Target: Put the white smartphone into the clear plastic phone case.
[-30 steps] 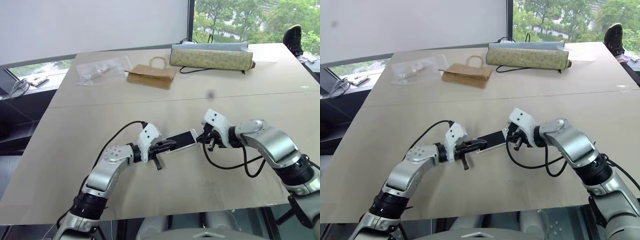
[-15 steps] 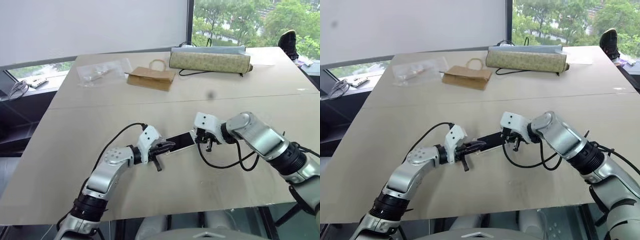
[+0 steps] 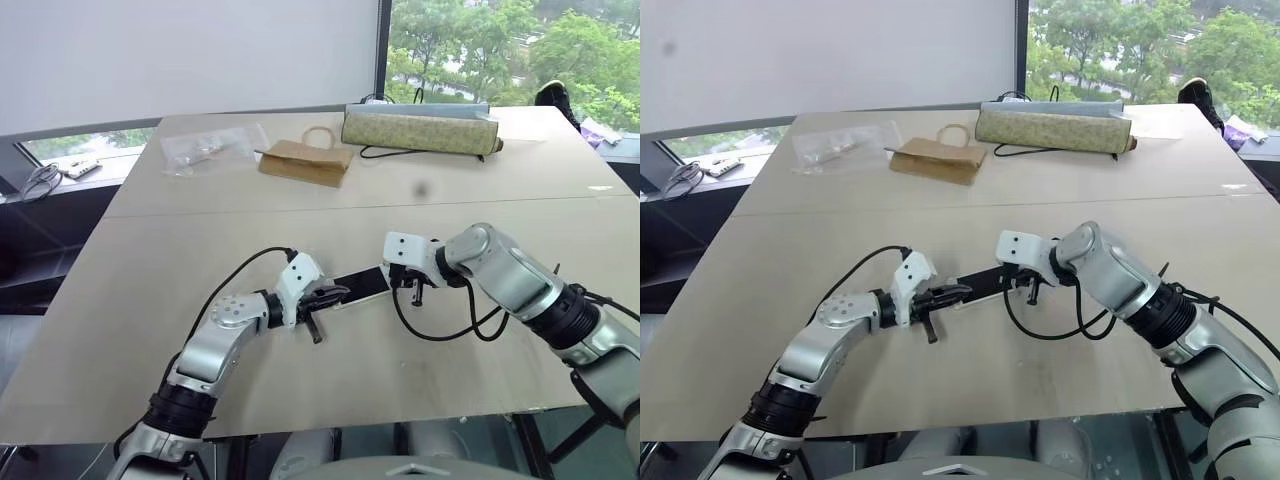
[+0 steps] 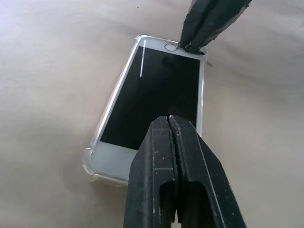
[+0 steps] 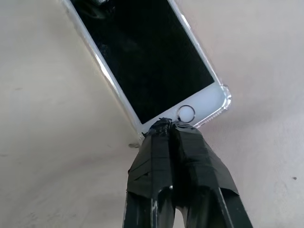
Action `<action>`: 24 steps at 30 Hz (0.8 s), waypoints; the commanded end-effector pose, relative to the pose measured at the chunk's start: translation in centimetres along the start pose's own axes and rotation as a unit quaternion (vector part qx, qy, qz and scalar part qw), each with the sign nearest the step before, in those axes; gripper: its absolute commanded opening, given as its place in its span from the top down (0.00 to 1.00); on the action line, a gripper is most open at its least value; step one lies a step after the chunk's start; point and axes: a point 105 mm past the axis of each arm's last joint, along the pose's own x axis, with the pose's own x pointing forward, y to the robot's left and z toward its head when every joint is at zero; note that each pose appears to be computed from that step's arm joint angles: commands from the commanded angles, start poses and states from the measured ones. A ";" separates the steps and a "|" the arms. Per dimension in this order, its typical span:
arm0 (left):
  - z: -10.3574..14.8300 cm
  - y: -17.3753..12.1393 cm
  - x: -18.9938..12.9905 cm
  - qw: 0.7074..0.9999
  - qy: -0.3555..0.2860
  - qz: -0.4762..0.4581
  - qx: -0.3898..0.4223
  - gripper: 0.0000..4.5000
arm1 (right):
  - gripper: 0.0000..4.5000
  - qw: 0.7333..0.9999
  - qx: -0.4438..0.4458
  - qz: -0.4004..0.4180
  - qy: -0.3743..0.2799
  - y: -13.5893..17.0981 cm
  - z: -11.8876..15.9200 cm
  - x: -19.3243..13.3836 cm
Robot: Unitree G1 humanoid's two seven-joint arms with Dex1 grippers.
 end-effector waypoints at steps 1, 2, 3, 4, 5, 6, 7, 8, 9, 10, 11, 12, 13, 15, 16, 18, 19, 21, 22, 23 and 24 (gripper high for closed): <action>-0.4 0.3 -0.1 1.000 0.007 0.002 0.003 0.99 | 1.00 0.985 0.043 0.097 0.135 4.1 -6.4 5.2; -0.4 0.2 -0.1 1.000 0.007 0.001 0.003 0.99 | 1.00 0.983 0.045 0.103 0.143 4.2 -6.6 5.9; -0.3 0.2 0.0 1.000 0.007 0.000 0.004 0.99 | 1.00 0.981 0.045 0.116 0.151 4.6 -6.8 6.5; -0.2 0.2 0.1 1.000 0.004 0.000 0.004 0.99 | 1.00 0.978 0.044 0.126 0.161 5.0 -7.1 7.0; 0.0 0.2 0.2 1.000 0.002 0.001 0.005 0.99 | 1.00 0.976 0.043 0.132 0.168 5.2 -7.3 7.3; 0.1 0.3 0.2 1.000 0.000 0.001 0.005 0.99 | 1.00 0.974 0.045 0.136 0.174 5.3 -7.6 7.5; 0.2 0.3 0.3 1.000 -0.001 0.002 0.005 0.99 | 1.00 0.973 0.044 0.137 0.179 5.3 -7.8 7.5; 0.1 0.3 0.3 1.000 -0.001 0.002 0.005 0.99 | 1.00 0.973 0.047 0.135 0.180 5.2 -7.9 7.5; 0.1 0.3 0.3 1.000 0.000 0.002 0.005 0.99 | 1.00 0.974 0.048 0.133 0.179 5.1 -7.9 7.5; 0.1 0.3 0.3 1.000 -0.001 0.002 0.005 0.99 | 1.00 0.976 0.050 0.129 0.171 4.9 -7.7 7.4; 0.1 0.3 0.3 1.000 -0.002 0.003 0.004 0.99 | 1.00 0.978 0.058 0.123 0.160 4.6 -7.4 7.2; 0.1 0.2 0.3 1.000 -0.003 0.003 0.004 0.99 | 1.00 0.981 0.064 0.114 0.141 4.3 -6.8 6.9; 0.1 0.1 0.3 1.000 -0.003 0.004 0.003 0.99 | 1.00 0.985 0.071 0.103 0.115 3.9 -5.9 6.6; 0.1 0.1 0.2 1.000 -0.006 0.007 0.001 0.99 | 1.00 0.990 0.107 0.076 0.047 2.9 -3.4 5.6; 0.2 0.1 0.2 1.000 -0.008 0.009 0.000 0.99 | 1.00 0.992 0.111 0.061 0.012 2.3 -2.2 5.0; 0.4 0.2 0.0 1.000 -0.018 0.013 -0.005 0.99 | 1.00 0.988 0.119 0.025 -0.091 1.1 1.1 2.5; 0.4 0.3 0.0 1.000 -0.021 0.015 -0.007 0.99 | 1.00 0.984 0.115 0.011 -0.139 0.9 2.3 0.8; 0.3 0.5 -0.2 1.000 -0.023 0.018 -0.008 0.99 | 1.00 0.975 0.140 -0.004 -0.171 0.9 2.9 -1.2; 0.3 0.5 -0.2 1.000 -0.022 0.019 -0.007 0.99 | 1.00 0.974 0.141 -0.016 -0.174 0.8 2.8 -1.7; 0.2 0.6 -0.3 0.999 -0.025 0.020 -0.007 0.99 | 1.00 0.974 0.144 -0.030 -0.171 0.8 2.3 -2.2; 0.2 0.7 -0.4 0.999 -0.026 0.022 -0.007 0.99 | 1.00 0.976 0.139 -0.043 -0.161 0.8 1.6 -2.6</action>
